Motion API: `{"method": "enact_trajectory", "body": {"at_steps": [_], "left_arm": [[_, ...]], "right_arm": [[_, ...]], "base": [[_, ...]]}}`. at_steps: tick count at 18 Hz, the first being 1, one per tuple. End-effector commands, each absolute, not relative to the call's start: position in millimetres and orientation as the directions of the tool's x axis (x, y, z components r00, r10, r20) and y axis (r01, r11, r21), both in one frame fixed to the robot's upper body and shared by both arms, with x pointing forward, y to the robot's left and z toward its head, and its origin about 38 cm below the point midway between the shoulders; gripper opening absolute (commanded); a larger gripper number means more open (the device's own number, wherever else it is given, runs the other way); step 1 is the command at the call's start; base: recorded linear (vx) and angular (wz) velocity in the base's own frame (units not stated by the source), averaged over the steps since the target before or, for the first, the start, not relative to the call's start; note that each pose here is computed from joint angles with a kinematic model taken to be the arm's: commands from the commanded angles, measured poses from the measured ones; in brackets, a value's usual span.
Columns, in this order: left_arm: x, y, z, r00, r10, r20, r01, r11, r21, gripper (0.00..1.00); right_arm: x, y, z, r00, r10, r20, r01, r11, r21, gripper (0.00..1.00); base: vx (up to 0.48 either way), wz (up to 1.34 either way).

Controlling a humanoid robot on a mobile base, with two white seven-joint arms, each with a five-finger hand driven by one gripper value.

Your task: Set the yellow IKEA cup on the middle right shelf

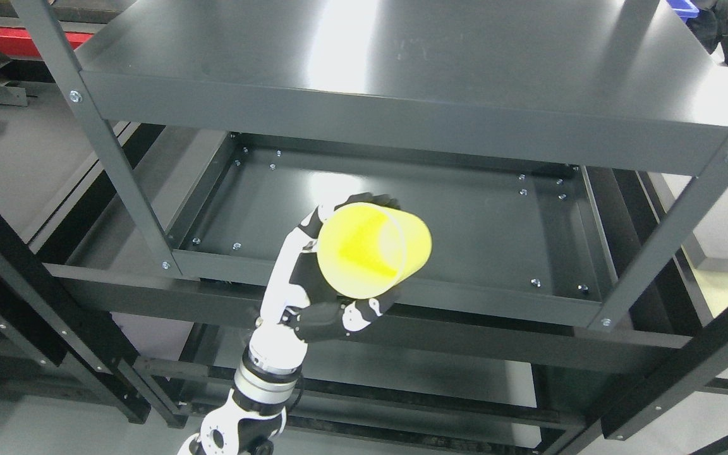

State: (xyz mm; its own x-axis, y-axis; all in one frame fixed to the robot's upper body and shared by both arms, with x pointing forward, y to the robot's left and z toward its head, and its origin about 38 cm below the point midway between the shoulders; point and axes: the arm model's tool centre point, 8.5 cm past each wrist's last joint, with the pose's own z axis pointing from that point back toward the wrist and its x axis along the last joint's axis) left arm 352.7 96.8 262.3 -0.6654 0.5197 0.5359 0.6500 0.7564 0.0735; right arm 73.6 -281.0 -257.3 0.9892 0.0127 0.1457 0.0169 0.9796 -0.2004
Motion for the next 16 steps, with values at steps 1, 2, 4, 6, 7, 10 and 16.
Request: {"method": "enact_trajectory", "body": {"at_steps": [1, 2, 4, 6, 7, 10, 16], "left_arm": [[328.6, 35.9, 295.0, -0.613, 0.619, 0.492, 0.775, 0.592, 0.221, 0.00], [320.5, 21.4, 295.3, -0.588, 0.638, 0.498, 0.801, 0.547, 0.244, 0.00], [309.0, 1.3, 298.7, -0.555, 0.663, 0.503, 0.830, 0.482, 0.281, 0.01], [310.7, -2.6, 315.4, -0.570, 0.670, 0.476, 0.822, 0.469, 0.323, 0.01], [312.6, -2.7, 323.9, -0.574, 0.676, 0.461, 0.819, 0.469, 0.332, 0.01], [323.8, -0.6, 368.4, -0.615, 0.687, 0.387, 0.788, 0.522, 0.326, 0.00], [356.3, 20.5, 490.1, -0.697, 0.631, 0.340, 0.706, 0.687, 0.174, 0.00]], "right_arm": [[64.4, -290.9, -257.2, 0.991, 0.006, 0.132, 0.022, 0.977, -0.213, 0.99], [64.4, -290.9, -257.2, 0.991, 0.006, 0.132, 0.022, 0.977, -0.213, 0.99], [64.4, -290.9, -257.2, 0.991, 0.006, 0.132, 0.022, 0.977, -0.213, 0.99], [64.4, -290.9, -257.2, 0.991, 0.006, 0.132, 0.022, 0.977, -0.213, 0.99], [64.4, -290.9, -257.2, 0.991, 0.006, 0.132, 0.022, 0.977, -0.213, 0.99], [64.4, -290.9, -257.2, 0.991, 0.006, 0.132, 0.022, 0.977, -0.213, 0.99], [64.4, -290.9, -257.2, 0.991, 0.006, 0.132, 0.022, 0.977, -0.213, 0.99]], "base": [[0.070, 0.06], [0.070, 0.06], [0.062, 0.05], [0.057, 0.04], [0.040, 0.02], [0.028, 0.01], [0.002, -0.01]]}}
